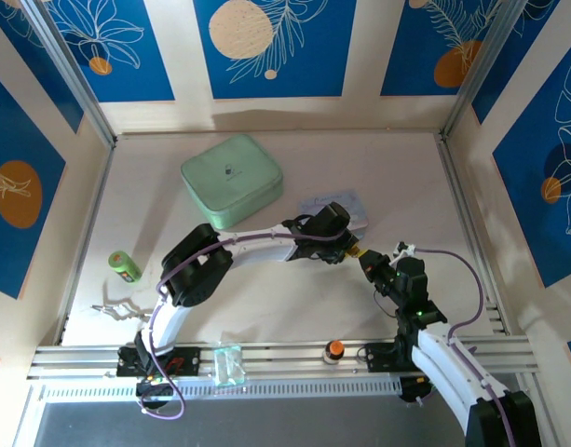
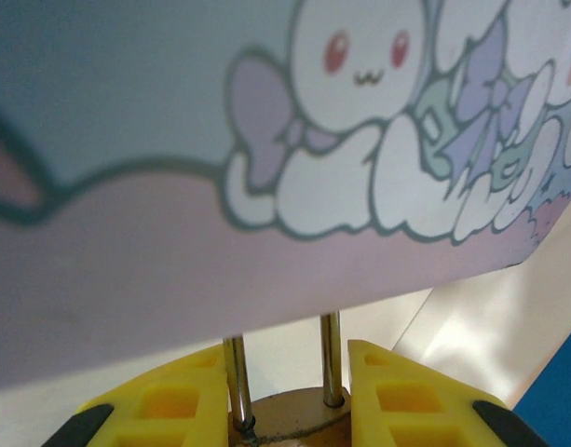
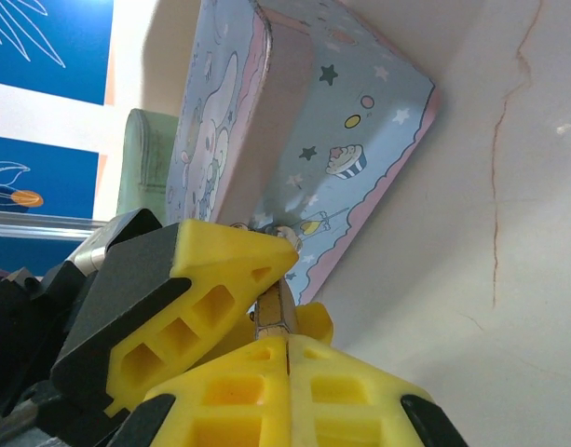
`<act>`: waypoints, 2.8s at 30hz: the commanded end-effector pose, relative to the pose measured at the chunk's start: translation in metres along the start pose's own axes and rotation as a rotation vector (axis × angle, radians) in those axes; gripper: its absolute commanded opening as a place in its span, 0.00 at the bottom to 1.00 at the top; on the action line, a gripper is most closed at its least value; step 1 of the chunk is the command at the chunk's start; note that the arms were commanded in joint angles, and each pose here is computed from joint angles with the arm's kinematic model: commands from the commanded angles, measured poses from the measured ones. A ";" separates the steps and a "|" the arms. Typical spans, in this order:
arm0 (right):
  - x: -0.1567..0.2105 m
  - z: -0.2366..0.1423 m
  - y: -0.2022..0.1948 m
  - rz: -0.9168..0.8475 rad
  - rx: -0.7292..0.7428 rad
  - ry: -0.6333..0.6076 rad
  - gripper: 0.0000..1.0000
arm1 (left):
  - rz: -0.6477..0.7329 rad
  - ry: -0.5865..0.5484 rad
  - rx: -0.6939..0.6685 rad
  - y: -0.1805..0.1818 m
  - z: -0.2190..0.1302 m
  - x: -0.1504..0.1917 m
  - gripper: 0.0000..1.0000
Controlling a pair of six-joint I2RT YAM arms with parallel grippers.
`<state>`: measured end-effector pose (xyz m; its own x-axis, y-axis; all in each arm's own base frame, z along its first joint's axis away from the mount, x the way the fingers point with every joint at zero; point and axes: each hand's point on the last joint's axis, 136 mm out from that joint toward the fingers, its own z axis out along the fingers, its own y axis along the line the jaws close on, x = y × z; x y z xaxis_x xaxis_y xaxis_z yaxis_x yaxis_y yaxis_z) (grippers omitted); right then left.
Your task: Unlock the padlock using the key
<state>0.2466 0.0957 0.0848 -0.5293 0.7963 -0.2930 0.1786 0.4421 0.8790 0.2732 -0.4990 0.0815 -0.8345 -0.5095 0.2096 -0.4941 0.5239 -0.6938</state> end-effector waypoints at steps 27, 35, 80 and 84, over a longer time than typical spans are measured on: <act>0.039 0.007 0.007 -0.570 0.229 0.258 0.57 | 0.211 -0.152 -0.315 0.079 -0.024 -0.041 0.12; 0.051 0.016 0.020 -0.724 0.178 0.208 0.41 | 0.173 -0.105 -0.251 0.072 -0.026 -0.040 0.12; 0.066 0.057 0.016 -0.004 -0.050 0.499 0.05 | 0.027 0.024 0.045 0.038 -0.045 -0.024 0.09; 0.064 0.060 0.011 0.108 -0.020 0.534 0.04 | 0.025 0.027 0.071 0.034 -0.048 -0.023 0.08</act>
<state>0.2672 0.1683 0.0535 -0.8428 0.5279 -0.1048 0.1543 0.4235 0.8926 0.2873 -0.4169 0.0678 -0.8334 -0.5473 0.0767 -0.4282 0.5518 -0.7156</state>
